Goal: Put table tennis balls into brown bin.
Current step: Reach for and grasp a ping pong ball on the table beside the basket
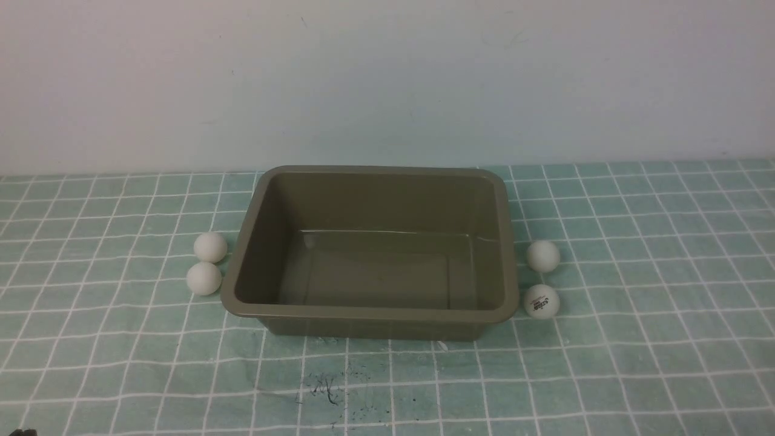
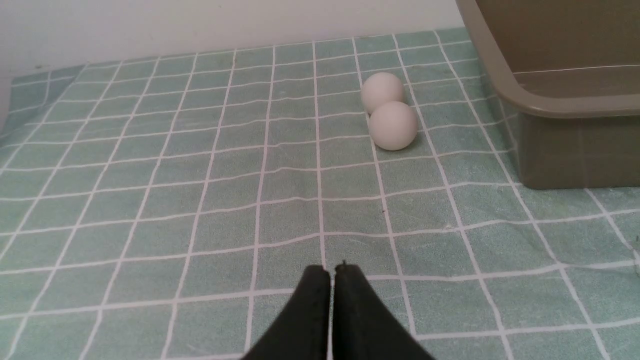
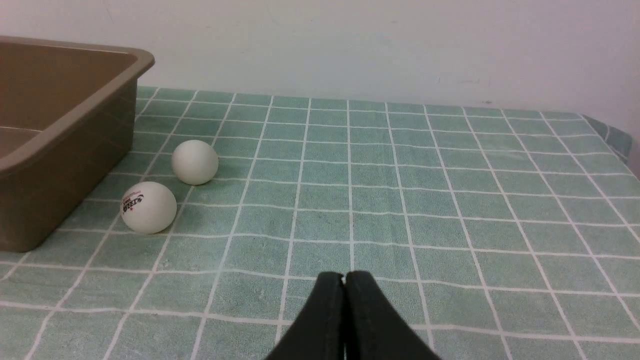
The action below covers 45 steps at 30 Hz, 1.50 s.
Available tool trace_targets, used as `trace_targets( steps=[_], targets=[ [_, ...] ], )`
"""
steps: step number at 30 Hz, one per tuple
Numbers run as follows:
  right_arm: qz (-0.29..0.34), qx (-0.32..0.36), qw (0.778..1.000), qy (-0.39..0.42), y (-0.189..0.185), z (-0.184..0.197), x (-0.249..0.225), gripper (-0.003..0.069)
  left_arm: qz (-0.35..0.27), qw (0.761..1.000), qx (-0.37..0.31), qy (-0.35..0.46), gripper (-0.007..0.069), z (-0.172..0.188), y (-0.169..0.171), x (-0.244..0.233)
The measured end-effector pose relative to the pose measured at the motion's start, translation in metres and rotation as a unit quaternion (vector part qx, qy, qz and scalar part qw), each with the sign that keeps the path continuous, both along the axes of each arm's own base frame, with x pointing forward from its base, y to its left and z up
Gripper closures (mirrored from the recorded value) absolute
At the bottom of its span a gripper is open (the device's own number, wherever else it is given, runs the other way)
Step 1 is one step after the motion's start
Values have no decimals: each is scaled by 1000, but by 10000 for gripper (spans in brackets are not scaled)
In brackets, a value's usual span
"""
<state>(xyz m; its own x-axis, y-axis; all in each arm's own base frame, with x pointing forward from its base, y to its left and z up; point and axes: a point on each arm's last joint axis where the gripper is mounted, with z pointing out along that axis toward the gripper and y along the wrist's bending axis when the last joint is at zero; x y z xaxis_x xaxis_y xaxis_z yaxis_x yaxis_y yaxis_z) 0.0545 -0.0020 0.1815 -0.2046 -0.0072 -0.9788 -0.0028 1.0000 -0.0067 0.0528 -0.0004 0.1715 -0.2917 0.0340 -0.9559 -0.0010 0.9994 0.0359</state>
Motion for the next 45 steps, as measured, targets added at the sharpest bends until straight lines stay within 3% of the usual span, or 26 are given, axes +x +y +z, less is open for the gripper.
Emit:
trace_targets(
  steps=[4, 7, 10, 13, 15, 18, 22, 24, 26, 27, 29, 31, 32, 33, 34, 37, 41, 45],
  targets=[
    [0, 0, 1000, 0, 0, 0, 0, 673, 2, 1000, -6, -11, 630, 2, 0, 1],
    [0, 0, 1000, 0, 0, 0, 0, 673, 14, 993, -94, -71, 630, 12, -1, 3],
    [0, 0, 1000, 0, 0, 0, 0, 673, 34, 965, -202, -161, 630, 29, 1, 4],
    [0, 0, 1000, 0, 0, 0, 0, 673, 55, 935, -255, -241, 630, 42, 8, 2],
    [0, 0, 1000, 0, 0, 0, 0, 673, 62, 923, -270, -269, 630, 47, 10, 1],
    [0, 0, 1000, 0, 0, 0, 0, 673, 81, 879, -298, -364, 630, 63, 19, -6],
    [0, 0, 1000, 0, 0, 0, 0, 673, 56, 873, -283, -393, 630, 100, 16, -13],
    [0, -1, 1000, 0, 0, 0, 0, 673, 37, 892, -262, -367, 630, 129, 10, -10],
    [1, -6, 1000, -1, 0, 0, 0, 673, 22, 929, -243, -279, 630, 149, 4, 4],
    [1, -5, 1000, -2, 0, 0, 0, 673, 16, 952, -234, -198, 630, 158, 0, 18],
    [3, 4, 1000, -8, 1, 1, 0, 673, 12, 969, -224, -103, 630, 163, -4, 36],
    [8, 42, 999, -29, 3, 3, 1, 673, 3, 978, -202, 42, 630, 162, -9, 63],
    [10, 78, 996, -49, 4, 7, 2, 673, -3, 976, -186, 116, 630, 159, -10, 81],
    [10, 80, 995, -53, 4, 8, 2, 673, -3, 976, -186, 116, 630, 159, -10, 81],
    [13, 135, 987, -85, 5, 14, 2, 673, -13, 962, -168, 214, 630, 151, -12, 104],
    [14, 239, 959, -149, 5, 27, 2, 673, -35, 927, -137, 347, 630, 130, -13, 146],
    [14, 282, 940, -194, 3, 35, 0, 673, -47, 898, -119, 422, 630, 104, -10, 201],
    [14, 301, 928, -218, 1, 40, -1, 673, -48, 886, -117, 446, 630, 89, -9, 237]
  ],
)
